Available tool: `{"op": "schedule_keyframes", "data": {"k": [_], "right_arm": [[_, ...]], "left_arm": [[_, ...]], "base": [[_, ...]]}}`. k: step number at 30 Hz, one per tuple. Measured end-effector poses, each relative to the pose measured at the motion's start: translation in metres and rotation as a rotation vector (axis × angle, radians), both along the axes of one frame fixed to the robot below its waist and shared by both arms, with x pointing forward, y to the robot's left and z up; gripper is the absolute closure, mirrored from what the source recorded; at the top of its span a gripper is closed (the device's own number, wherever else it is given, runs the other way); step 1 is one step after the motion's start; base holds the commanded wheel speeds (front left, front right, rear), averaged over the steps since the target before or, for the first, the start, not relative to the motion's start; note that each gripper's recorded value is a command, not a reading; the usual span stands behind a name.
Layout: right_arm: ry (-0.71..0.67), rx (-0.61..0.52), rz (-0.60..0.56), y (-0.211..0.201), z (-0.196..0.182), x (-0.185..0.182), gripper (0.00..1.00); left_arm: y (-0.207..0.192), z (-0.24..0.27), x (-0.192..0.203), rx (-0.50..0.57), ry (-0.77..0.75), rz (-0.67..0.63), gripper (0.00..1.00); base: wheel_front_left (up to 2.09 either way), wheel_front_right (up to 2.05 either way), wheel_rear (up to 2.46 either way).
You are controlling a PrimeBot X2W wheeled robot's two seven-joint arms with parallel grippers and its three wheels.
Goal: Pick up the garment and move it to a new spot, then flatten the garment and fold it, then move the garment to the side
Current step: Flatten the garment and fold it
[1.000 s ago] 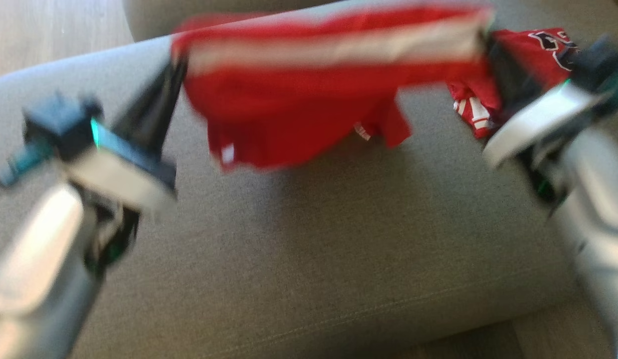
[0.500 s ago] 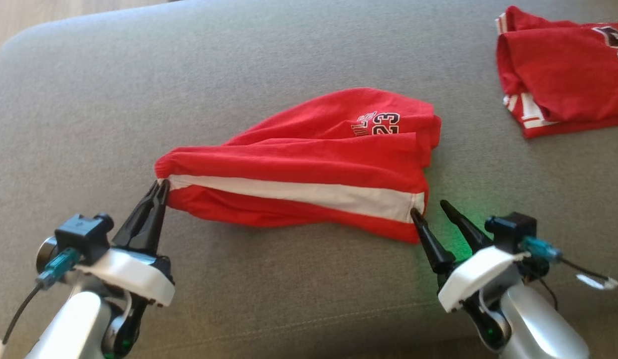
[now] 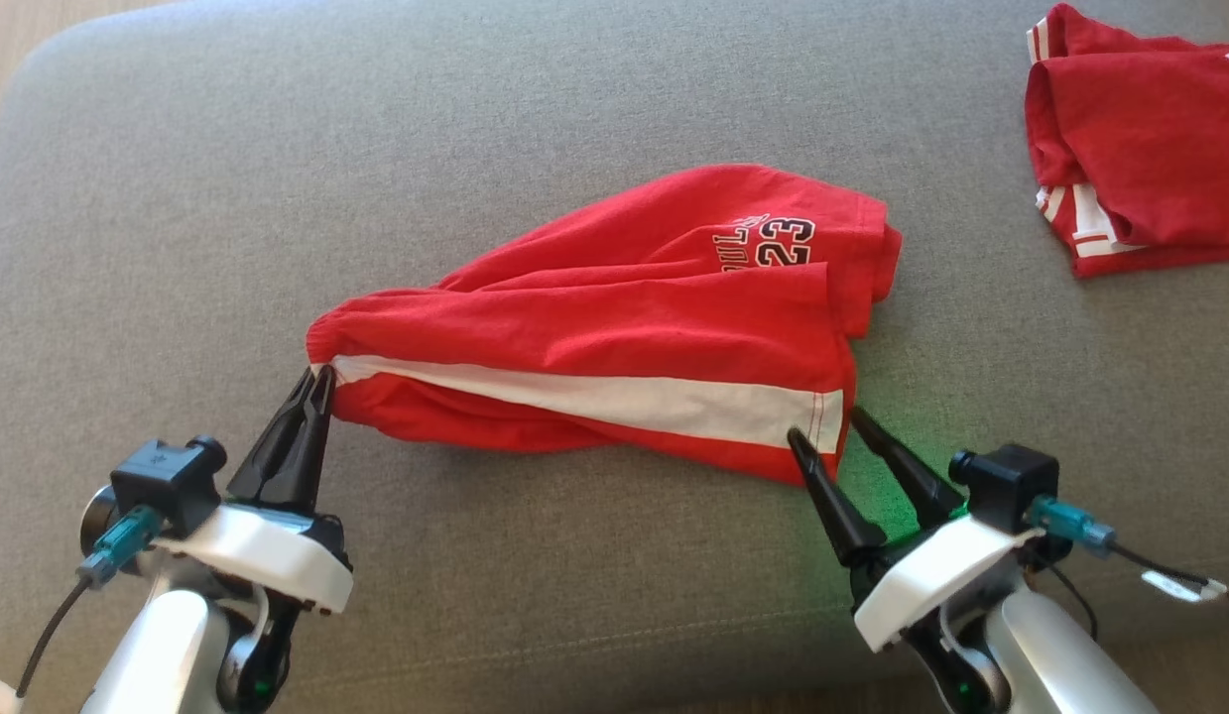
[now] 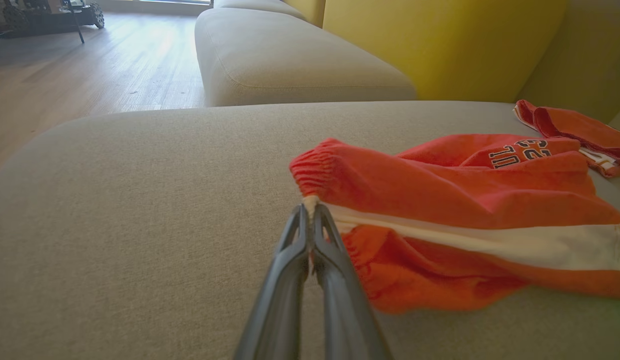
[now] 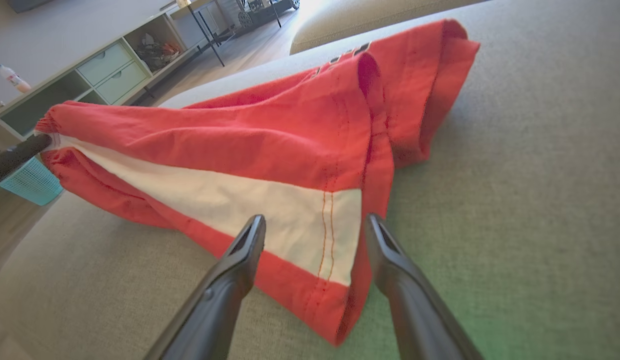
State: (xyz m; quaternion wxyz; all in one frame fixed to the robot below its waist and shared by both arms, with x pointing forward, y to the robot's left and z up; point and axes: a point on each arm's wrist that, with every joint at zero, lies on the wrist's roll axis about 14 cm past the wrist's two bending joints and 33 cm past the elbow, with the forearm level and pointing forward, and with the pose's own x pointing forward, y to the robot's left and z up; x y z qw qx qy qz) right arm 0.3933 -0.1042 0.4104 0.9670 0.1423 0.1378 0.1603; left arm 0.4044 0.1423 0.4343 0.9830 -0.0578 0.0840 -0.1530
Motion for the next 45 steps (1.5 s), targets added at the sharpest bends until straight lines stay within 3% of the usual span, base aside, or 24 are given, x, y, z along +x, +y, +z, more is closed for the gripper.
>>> {"op": "schedule_keyframes", "data": {"k": [9,15,18,19,25,31,36,43,45], "right_arm": [[0.070,-0.009,0.017,0.007,-0.019,-0.007,0.00],[0.054,-0.010,0.046,0.018,-0.016,0.007,0.02],[0.031,-0.007,0.054,0.021,-0.011,0.011,0.92],[0.025,-0.008,0.054,0.020,-0.010,0.011,1.00],[-0.086,-0.026,0.003,-0.004,0.021,0.022,1.00],[-0.229,-0.048,-0.080,-0.045,0.075,0.026,1.00],[-0.336,-0.071,-0.109,-0.067,0.131,0.036,1.00],[-0.547,-0.122,-0.139,-0.083,0.238,0.103,1.00],[-0.578,-0.141,-0.144,-0.083,0.257,0.127,1.00]], "left_arm": [[-0.001,-0.001,-0.002,-0.002,-0.002,0.009,1.00],[0.000,-0.001,-0.004,-0.001,-0.002,0.017,1.00],[0.001,0.001,-0.005,0.002,-0.008,0.020,1.00],[0.001,0.002,-0.005,0.002,-0.011,0.020,1.00],[-0.008,0.027,-0.001,-0.001,-0.091,-0.007,1.00],[-0.025,0.080,0.004,-0.036,-0.250,-0.067,1.00],[-0.046,0.125,0.012,-0.048,-0.352,-0.193,1.00],[-0.077,0.221,0.070,0.043,-0.534,-0.350,1.00],[-0.083,0.235,0.091,0.113,-0.575,-0.372,1.00]], "base": [[0.00,0.00,0.00],[0.00,0.00,0.00],[0.00,0.00,0.00],[0.00,0.00,0.00],[0.00,0.00,0.00],[0.00,0.00,0.00],[0.00,0.00,0.00],[0.00,0.00,0.00],[0.00,0.00,0.00]]}}
